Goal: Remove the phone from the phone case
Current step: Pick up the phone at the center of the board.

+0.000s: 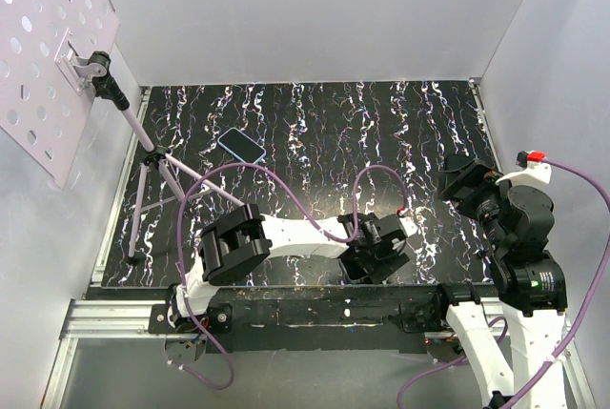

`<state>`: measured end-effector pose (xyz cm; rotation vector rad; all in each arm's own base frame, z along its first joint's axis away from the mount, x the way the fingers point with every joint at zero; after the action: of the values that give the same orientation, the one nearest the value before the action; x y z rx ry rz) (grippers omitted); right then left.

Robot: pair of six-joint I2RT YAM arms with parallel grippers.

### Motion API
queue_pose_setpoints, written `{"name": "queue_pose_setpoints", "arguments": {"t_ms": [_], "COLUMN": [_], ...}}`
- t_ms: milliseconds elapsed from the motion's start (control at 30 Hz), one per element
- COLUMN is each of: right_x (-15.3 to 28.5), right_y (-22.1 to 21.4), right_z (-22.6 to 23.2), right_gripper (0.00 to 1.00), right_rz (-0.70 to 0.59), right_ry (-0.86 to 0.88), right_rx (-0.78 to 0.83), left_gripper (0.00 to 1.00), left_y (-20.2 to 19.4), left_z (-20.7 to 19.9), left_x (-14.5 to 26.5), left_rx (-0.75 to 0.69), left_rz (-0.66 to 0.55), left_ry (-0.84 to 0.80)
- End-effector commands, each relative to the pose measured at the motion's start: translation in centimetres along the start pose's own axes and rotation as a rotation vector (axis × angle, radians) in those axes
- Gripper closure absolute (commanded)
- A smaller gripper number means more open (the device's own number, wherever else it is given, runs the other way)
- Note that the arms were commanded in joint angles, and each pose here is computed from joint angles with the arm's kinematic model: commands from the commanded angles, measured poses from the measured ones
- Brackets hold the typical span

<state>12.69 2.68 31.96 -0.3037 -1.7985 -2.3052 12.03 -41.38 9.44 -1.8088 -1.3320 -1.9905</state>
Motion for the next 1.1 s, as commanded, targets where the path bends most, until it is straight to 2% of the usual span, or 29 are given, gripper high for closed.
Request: {"name": "queue_pose_setpoints", "arguments": {"t_ms": [0, 100, 167, 267, 567, 667, 767, 867, 967, 1033, 1067], "right_x": [0.3, 0.3, 0.3, 0.2, -0.2, -0.3, -1.0, -2.3, -3.7, -4.6, -4.9], "right_y": [0.3, 0.2, 0.3, 0.2, 0.1, -0.1, -0.5, -1.6, -2.6, -3.3, -3.7], "right_z": [0.0, 0.0, 0.1, 0.0, -2.0, -3.1, -3.4, -2.9, -1.4, 0.1, 1.2], "right_gripper": [0.0, 0.0, 0.0, 0.0, 0.0, 0.0, 0.0, 0.0, 0.0, 0.0, 0.0], "right_rz": [-0.029, -0.029, -0.028, 0.006, 0.098, 0.105, 0.171, 0.244, 0.323, 0.382, 0.417], "right_ry": [0.008, 0.009, 0.012, -0.003, -0.257, -0.381, -0.421, -0.357, -0.184, -0.006, 0.136], "right_rx": [0.012, 0.012, 0.005, -0.009, -0.028, -0.032, -0.008, 0.009, 0.025, 0.045, 0.05], "left_gripper": [0.01, 0.0, 0.1, 0.33, 0.8, 1.0, 1.0, 1.0, 1.0, 1.0, 1.0], "left_y": [-1.8, -2.6, -3.2, -3.2, -0.6, 0.1, 0.6, 1.3, 2.1, 2.2, 2.1], "left_z": [0.9, 1.2, 1.6, 2.5, 4.1, 4.8, 5.3, 5.0, 4.7, 4.6, 4.5], "left_x": [-1.0, -1.6, -1.9, -1.5, 3.6, 5.5, 7.8, 9.9, 12.6, 13.8, 14.3], "left_rx": [-0.034, -0.051, -0.058, -0.055, 0.002, 0.055, 0.103, 0.093, 0.081, 0.046, 0.008], "left_rz": [0.067, 0.096, 0.112, 0.073, -0.177, -0.261, -0.344, -0.415, -0.481, -0.515, -0.53], "left_ry": [0.068, 0.078, 0.097, 0.16, 0.262, 0.327, 0.335, 0.249, 0.158, 0.106, 0.067]}}
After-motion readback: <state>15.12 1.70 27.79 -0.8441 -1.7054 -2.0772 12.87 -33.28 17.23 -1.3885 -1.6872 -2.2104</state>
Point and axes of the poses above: each gripper's point midway between its finger pads, its own x axis back along the fingers, its own z axis along the line the jaws close on, y = z × x, the point moved 8 cm from there along x, back along the fingers, and after that the axes turned 14 degrees about x, right-handed, at the moved point
